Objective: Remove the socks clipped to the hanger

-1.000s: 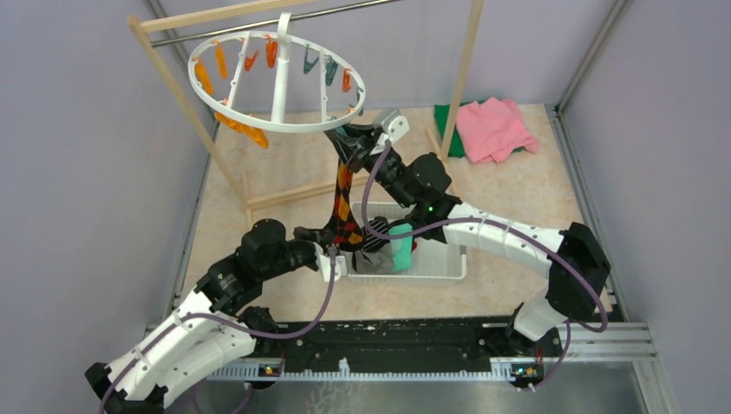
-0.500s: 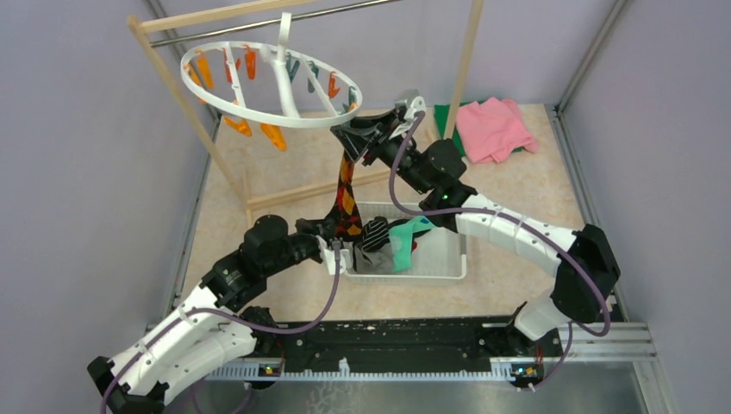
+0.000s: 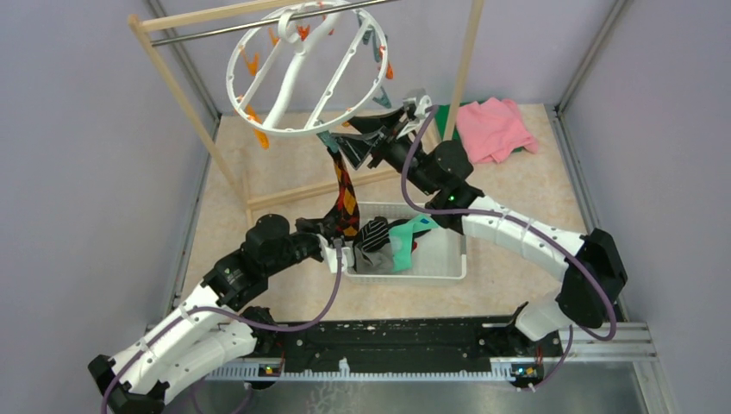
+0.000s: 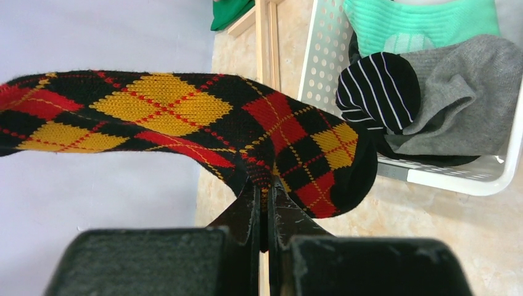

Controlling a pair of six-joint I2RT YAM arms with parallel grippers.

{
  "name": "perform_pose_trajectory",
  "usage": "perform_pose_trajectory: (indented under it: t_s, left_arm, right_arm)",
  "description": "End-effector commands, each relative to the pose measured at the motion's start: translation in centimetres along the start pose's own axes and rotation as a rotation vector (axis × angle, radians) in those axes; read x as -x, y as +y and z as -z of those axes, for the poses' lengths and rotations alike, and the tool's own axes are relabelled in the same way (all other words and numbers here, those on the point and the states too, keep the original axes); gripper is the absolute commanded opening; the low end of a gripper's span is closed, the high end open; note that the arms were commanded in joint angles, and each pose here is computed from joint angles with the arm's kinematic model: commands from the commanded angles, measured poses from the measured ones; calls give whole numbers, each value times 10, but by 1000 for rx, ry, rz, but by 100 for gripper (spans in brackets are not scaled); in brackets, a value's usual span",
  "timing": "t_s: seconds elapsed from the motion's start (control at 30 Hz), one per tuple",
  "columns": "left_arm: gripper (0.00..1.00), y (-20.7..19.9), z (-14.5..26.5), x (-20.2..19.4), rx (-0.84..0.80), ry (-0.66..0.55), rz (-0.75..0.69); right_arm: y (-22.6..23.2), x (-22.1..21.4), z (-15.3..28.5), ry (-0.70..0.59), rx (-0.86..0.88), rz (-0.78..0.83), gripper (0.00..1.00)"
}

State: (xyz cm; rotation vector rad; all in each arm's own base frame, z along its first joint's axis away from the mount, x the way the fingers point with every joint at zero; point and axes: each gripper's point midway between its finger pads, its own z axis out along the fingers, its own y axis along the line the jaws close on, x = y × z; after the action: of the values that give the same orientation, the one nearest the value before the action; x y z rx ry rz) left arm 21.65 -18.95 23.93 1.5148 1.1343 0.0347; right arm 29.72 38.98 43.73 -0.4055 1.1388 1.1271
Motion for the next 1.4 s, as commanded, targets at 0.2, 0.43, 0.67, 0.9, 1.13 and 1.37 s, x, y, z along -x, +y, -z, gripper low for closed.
perform_pose_trajectory:
  t_s: [0.2, 0.43, 0.67, 0.9, 1.13, 1.37]
  left_arm:
    - [0, 14, -2, 2, 76, -14, -85]
    - [0, 16, 1, 12, 96, -53, -164]
    - [0, 7, 12, 37, 33, -171, -122]
    - [0, 26, 15, 43, 82, -163, -121]
    - [1, 43, 19, 53, 106, -169, -42]
    - [92, 49, 37, 68, 99, -194, 199]
  right_arm:
    - [-2, 19, 19, -36, -59, 54, 65]
    - [22, 2, 43, 71, 70, 88, 67]
    - [45, -56, 71, 254, 248, 4, 80]
    - [47, -80, 63, 295, 283, -75, 76]
    - [54, -82, 50, 288, 339, -128, 6]
    - [40, -83, 48, 246, 246, -101, 0]
